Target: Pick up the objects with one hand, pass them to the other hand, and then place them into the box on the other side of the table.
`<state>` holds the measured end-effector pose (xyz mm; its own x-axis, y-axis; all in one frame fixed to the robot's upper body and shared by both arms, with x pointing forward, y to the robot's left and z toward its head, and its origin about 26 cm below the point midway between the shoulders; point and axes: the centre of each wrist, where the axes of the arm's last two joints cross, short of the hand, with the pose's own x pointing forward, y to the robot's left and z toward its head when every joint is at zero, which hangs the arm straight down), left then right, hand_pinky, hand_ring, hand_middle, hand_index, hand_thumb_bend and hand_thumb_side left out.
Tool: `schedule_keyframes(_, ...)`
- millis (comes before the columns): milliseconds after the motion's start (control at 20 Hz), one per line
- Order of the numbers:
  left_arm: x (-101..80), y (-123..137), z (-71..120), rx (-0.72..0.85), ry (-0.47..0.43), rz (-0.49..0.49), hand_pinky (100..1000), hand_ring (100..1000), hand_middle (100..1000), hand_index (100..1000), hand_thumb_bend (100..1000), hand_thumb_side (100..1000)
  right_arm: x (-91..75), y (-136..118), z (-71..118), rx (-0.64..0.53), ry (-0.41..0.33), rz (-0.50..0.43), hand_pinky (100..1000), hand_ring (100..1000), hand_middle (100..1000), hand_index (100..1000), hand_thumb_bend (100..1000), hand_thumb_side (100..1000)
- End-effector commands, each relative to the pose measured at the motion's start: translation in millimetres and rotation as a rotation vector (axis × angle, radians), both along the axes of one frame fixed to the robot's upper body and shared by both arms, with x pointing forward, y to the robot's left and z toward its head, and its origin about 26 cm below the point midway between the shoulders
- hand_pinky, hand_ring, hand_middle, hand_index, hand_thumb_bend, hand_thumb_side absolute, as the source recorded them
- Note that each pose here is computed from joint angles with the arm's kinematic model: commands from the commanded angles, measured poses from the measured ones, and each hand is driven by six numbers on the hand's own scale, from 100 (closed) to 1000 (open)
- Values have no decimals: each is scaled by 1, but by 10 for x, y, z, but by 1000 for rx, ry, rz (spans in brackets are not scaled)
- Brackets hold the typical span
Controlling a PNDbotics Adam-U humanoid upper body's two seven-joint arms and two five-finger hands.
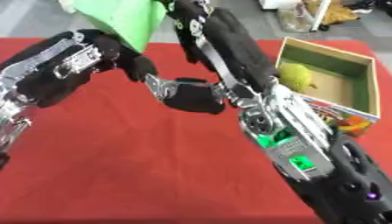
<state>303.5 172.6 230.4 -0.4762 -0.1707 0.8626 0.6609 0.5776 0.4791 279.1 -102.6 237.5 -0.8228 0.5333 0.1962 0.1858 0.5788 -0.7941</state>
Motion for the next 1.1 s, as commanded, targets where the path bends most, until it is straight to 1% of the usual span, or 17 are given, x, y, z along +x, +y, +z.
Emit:
schedule_keyframes(50, -61, -93, 155, -22, -66, -59, 819, 575, 549, 690, 144, 703, -37, 62, -12, -4, -14, -1, 162, 315, 151, 716, 238, 352)
schedule_keyframes(200, -65, -111, 160, -12, -80, -78, 819, 575, 549, 689, 139, 697, -38, 64, -14, 20, -24, -26, 155, 308, 143, 690, 241, 346)
schedule_keyframes(600, -73, -148, 168, 30, -133, -123, 821, 580, 551, 692, 130, 676, -43, 71, -28, 77, -35, -74, 133, 291, 123, 621, 210, 325)
schedule_keyframes(800, -76, -160, 165, 43, -148, -137, 821, 582, 553, 693, 128, 671, -45, 71, -34, 112, -31, -96, 113, 275, 101, 540, 156, 283)
schedule_keyframes(950, -77, -163, 165, 47, -154, -142, 822, 583, 553, 694, 126, 668, -44, 71, -33, 156, -33, -111, 100, 251, 100, 457, 104, 216)
schedule_keyframes(1100, -78, -164, 163, 51, -156, -146, 823, 584, 554, 694, 126, 670, -42, 69, -29, 214, -47, -128, 100, 232, 100, 398, 100, 167)
